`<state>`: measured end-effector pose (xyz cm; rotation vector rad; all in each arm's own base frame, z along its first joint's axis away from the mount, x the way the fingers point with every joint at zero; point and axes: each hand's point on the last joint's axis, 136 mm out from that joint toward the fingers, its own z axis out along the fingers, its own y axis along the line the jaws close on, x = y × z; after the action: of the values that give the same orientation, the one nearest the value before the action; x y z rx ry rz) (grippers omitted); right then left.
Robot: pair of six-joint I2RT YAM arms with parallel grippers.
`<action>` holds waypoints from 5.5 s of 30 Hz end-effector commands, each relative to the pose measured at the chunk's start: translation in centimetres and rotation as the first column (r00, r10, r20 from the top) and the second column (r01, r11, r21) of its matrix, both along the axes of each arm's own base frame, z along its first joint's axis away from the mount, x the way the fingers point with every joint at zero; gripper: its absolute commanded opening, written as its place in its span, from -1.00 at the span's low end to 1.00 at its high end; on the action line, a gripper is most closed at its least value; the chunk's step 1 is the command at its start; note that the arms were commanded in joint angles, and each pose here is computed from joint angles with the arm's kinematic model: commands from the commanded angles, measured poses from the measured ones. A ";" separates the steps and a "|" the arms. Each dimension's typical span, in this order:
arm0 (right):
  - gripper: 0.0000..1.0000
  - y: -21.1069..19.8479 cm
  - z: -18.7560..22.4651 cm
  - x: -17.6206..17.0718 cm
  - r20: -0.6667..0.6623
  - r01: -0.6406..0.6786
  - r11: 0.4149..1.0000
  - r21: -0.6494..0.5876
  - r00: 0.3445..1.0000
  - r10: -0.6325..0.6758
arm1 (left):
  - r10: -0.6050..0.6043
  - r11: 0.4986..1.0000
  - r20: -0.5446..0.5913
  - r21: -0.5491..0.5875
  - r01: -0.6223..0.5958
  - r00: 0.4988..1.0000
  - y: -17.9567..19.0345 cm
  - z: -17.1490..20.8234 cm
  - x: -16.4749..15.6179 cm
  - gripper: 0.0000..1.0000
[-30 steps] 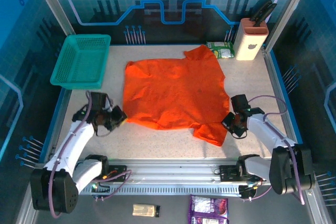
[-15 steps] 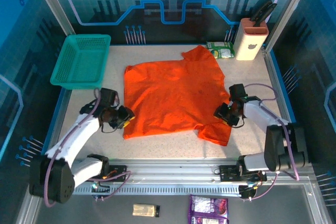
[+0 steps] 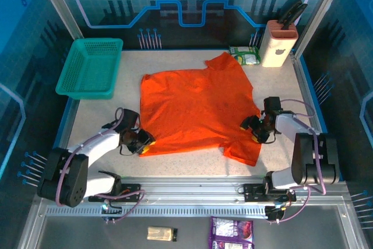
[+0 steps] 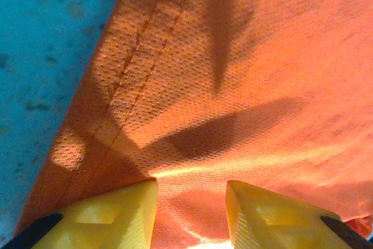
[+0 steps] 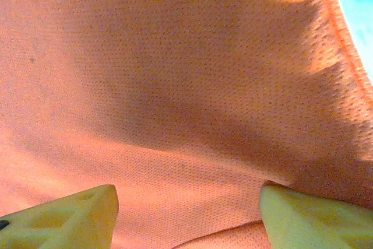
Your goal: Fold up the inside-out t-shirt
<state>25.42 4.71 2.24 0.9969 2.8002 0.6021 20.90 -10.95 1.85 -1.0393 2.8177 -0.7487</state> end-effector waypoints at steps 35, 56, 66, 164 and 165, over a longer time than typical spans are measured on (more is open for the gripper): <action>0.17 13.9 5.6 7.4 0.089 -0.615 0.782 -0.100 0.778 0.622 | -0.744 0.589 0.068 0.537 0.604 0.665 5.0 3.3 35.1 -0.28; 0.08 24.9 1.3 4.9 0.064 -0.763 0.646 -0.001 0.645 0.761 | -0.701 0.562 0.074 0.670 0.486 0.710 7.9 4.8 37.7 -0.07; -0.06 22.0 -1.7 1.1 -0.072 -0.775 0.631 0.018 0.629 0.774 | -0.709 0.528 0.020 0.677 0.512 0.705 8.6 3.1 37.5 -0.09; 0.09 12.6 5.7 29.5 0.372 -0.484 0.875 -0.014 0.810 0.454 | -0.284 0.945 0.052 0.185 0.270 0.957 -2.9 -0.2 12.7 -0.51; 0.10 12.4 5.1 30.0 0.371 -0.478 0.878 -0.006 0.815 0.446 | -0.279 0.945 0.039 0.191 0.267 0.959 -2.5 -0.6 12.2 -0.51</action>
<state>54.84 17.45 8.56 0.1208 2.6593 0.7984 33.68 -14.54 1.52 -0.5288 2.9631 -0.5562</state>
